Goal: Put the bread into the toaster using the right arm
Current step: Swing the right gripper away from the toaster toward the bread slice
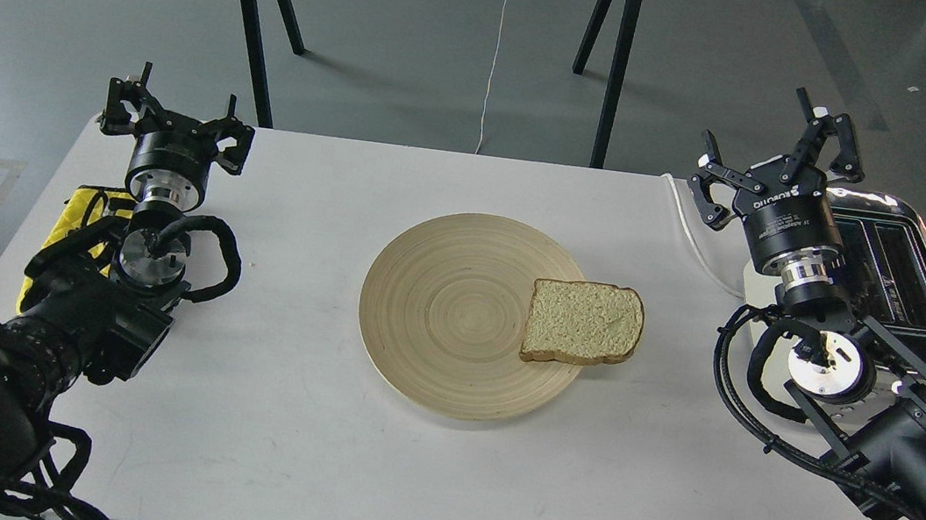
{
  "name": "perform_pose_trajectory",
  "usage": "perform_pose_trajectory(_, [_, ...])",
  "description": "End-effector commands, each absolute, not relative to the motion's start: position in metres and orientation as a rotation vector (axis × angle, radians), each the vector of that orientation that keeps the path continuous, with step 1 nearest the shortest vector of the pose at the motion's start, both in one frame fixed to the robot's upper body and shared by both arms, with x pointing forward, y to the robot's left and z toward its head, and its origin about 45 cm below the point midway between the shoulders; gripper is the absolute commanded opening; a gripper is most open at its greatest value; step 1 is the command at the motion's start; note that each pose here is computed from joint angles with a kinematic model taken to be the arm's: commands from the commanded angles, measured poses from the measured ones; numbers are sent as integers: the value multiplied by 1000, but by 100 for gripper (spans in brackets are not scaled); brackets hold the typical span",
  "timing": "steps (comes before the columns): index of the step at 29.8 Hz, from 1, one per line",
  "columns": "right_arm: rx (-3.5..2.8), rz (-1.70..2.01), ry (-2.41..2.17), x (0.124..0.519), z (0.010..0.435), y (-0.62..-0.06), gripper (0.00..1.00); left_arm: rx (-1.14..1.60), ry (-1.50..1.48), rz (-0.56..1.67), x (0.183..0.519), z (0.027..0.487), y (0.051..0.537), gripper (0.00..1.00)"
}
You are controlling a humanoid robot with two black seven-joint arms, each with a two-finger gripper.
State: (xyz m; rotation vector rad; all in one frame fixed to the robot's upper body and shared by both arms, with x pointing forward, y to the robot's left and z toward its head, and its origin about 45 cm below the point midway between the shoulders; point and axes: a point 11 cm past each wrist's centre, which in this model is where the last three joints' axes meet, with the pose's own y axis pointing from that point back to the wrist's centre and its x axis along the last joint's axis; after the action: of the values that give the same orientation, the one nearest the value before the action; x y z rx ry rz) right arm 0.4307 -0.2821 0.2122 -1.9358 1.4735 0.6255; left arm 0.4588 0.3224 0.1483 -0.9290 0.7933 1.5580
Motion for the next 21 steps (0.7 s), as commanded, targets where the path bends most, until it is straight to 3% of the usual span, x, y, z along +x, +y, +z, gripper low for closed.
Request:
perform_pose_trajectory(1, [-1937, 625, 1472, 430, 212, -282, 100, -928, 792, 1559, 459, 148, 323, 100])
perform_pose_trajectory(9, [-2098, 525, 1537, 433, 215, -268, 100, -929, 791, 1559, 459, 148, 323, 100])
perform_pose_trajectory(21, [-2499, -410, 2170, 425, 187, -251, 100, -929, 791, 1559, 459, 148, 323, 100])
